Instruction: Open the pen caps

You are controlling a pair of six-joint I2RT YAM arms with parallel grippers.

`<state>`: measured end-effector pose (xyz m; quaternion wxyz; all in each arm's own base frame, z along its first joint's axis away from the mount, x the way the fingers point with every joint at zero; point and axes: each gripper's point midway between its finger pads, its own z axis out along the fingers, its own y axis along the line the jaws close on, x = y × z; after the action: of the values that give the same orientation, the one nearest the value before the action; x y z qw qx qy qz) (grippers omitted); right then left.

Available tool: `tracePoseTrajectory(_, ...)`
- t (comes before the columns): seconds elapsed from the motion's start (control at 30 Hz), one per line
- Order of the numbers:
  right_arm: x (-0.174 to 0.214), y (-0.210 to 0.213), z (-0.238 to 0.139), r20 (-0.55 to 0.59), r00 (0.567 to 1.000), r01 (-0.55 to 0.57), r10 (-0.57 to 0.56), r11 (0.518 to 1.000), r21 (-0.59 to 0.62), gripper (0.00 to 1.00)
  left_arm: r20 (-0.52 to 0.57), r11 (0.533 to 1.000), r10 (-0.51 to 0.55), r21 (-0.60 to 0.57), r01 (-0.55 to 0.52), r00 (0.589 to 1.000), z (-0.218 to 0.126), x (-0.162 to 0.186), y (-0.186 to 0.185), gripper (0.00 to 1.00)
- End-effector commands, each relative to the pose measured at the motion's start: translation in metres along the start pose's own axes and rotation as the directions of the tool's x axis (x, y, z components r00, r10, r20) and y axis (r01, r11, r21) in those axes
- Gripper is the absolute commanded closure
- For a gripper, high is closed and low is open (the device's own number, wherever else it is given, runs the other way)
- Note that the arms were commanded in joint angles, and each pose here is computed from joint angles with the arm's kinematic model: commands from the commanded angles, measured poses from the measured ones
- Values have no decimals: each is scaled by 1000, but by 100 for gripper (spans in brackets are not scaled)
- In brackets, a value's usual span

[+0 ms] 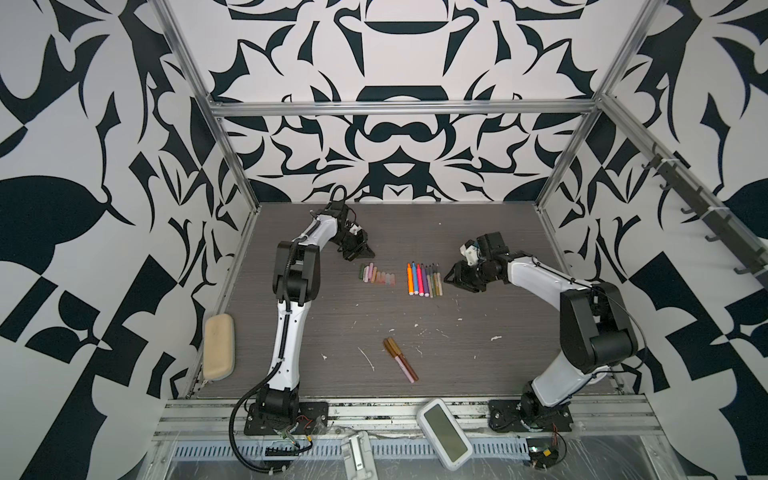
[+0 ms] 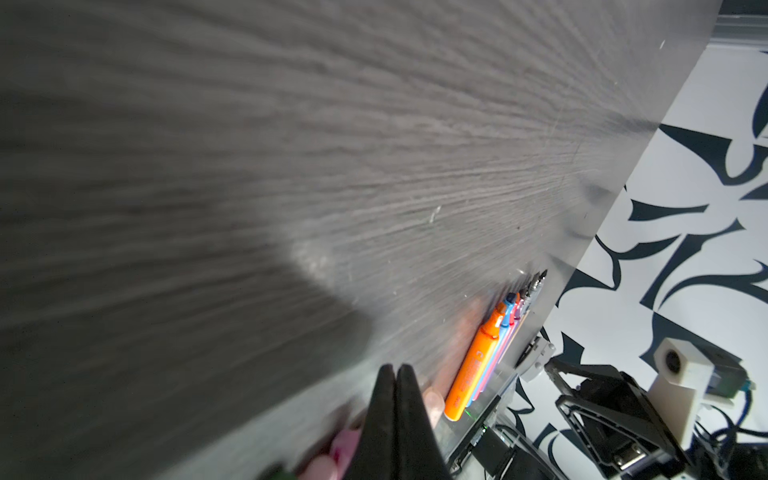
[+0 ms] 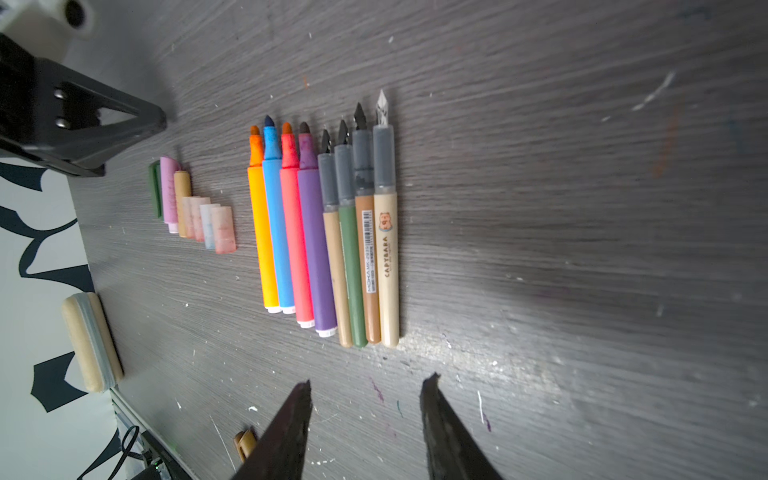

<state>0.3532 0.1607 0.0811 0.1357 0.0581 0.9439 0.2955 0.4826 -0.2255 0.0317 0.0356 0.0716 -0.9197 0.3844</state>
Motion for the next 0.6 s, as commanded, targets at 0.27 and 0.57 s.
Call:
tracePoseTrajectory(0.27,3,2,-11,4,1000,23,-23,1000,11,54,-94,990,4,144,9,996,21,10,16,100)
tracePoseTrajectory(0.57,2,3,-11,2,1000,26,-26,1000,9,54,-85,990,-8,137,20,996,18,16,28,100)
